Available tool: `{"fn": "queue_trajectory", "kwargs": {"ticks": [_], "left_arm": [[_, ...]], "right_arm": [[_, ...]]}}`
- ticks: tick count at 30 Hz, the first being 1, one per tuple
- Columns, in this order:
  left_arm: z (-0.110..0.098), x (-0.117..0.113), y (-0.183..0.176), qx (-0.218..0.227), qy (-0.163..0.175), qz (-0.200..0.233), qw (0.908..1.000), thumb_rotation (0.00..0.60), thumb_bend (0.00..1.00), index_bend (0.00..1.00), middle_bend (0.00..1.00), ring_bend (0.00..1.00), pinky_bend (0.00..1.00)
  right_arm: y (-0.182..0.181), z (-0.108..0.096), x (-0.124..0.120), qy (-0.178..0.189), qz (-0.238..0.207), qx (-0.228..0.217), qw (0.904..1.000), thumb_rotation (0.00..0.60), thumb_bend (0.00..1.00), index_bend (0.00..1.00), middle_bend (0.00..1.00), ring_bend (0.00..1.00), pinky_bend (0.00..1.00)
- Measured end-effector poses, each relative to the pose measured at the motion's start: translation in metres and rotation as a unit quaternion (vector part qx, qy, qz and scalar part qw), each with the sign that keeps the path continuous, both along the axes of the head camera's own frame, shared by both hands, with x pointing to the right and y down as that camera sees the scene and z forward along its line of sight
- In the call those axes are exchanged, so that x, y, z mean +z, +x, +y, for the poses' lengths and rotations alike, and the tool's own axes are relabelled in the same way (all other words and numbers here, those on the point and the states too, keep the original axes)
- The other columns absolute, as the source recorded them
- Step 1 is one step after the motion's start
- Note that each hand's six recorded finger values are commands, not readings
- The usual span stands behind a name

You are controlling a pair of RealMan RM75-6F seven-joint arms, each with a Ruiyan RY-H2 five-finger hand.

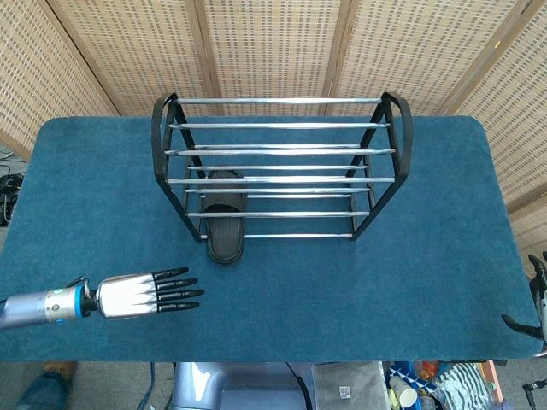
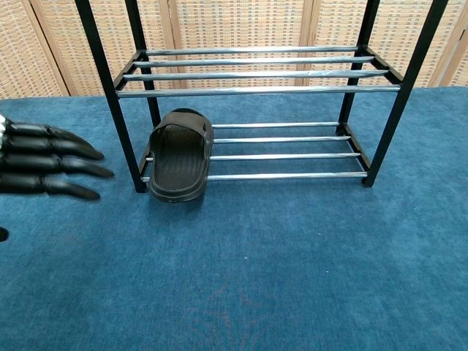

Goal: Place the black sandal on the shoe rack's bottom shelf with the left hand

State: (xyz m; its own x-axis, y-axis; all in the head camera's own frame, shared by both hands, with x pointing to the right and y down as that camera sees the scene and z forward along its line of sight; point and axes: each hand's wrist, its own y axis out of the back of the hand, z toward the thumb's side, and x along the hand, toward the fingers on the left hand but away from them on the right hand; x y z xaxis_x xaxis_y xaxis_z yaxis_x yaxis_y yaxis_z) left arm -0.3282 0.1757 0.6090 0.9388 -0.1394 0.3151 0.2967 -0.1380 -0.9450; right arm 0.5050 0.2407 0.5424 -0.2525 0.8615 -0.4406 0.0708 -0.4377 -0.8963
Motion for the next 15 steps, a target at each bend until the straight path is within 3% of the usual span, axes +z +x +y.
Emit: {"fn": "queue_trajectory", "kwargs": {"ticks": [3, 6, 9, 10, 12, 13, 15], "left_arm": [[0.003, -0.008, -0.015, -0.106, -0.02, -0.01, 0.9941, 0.6, 0.17, 0.03, 0.0, 0.0, 0.03], [0.004, -0.016, -0.032, -0.229, -0.047, -0.017, 0.9722, 0.6, 0.17, 0.01, 0.0, 0.0, 0.0], [0.006, -0.021, -0.053, -0.358, -0.064, -0.028, 0.9313, 0.6, 0.17, 0.0, 0.0, 0.0, 0.0], [0.007, -0.022, -0.063, -0.403, -0.062, -0.039, 0.9121, 0.6, 0.17, 0.0, 0.0, 0.0, 0.0], [0.008, -0.022, -0.08, -0.464, -0.053, -0.059, 0.8823, 0.6, 0.17, 0.0, 0.0, 0.0, 0.0], [0.01, -0.022, -0.089, -0.502, -0.048, -0.073, 0.8606, 0.6, 0.17, 0.0, 0.0, 0.0, 0.0], [0.013, -0.022, -0.102, -0.556, -0.047, -0.086, 0.8257, 0.6, 0.17, 0.0, 0.0, 0.0, 0.0]], "right_arm": [[-0.003, 0.001, -0.002, 0.001, -0.005, -0.004, 1.0, 0.6, 0.0, 0.0, 0.0, 0.0, 0.0], [-0.005, 0.002, -0.005, 0.004, -0.009, -0.008, 0.9999, 0.6, 0.0, 0.0, 0.0, 0.0, 0.0], [-0.007, 0.003, -0.008, 0.005, -0.014, -0.01, 0.9998, 0.6, 0.0, 0.0, 0.0, 0.0, 0.0], [-0.007, 0.004, -0.009, 0.005, -0.015, -0.011, 0.9998, 0.6, 0.0, 0.0, 0.0, 0.0, 0.0], [-0.008, 0.004, -0.012, 0.008, -0.018, -0.012, 0.9997, 0.6, 0.0, 0.0, 0.0, 0.0, 0.0], [-0.008, 0.004, -0.013, 0.009, -0.019, -0.012, 0.9997, 0.6, 0.0, 0.0, 0.0, 0.0, 0.0], [-0.007, 0.005, -0.014, 0.011, -0.023, -0.011, 0.9996, 0.6, 0.0, 0.0, 0.0, 0.0, 0.0]]}}
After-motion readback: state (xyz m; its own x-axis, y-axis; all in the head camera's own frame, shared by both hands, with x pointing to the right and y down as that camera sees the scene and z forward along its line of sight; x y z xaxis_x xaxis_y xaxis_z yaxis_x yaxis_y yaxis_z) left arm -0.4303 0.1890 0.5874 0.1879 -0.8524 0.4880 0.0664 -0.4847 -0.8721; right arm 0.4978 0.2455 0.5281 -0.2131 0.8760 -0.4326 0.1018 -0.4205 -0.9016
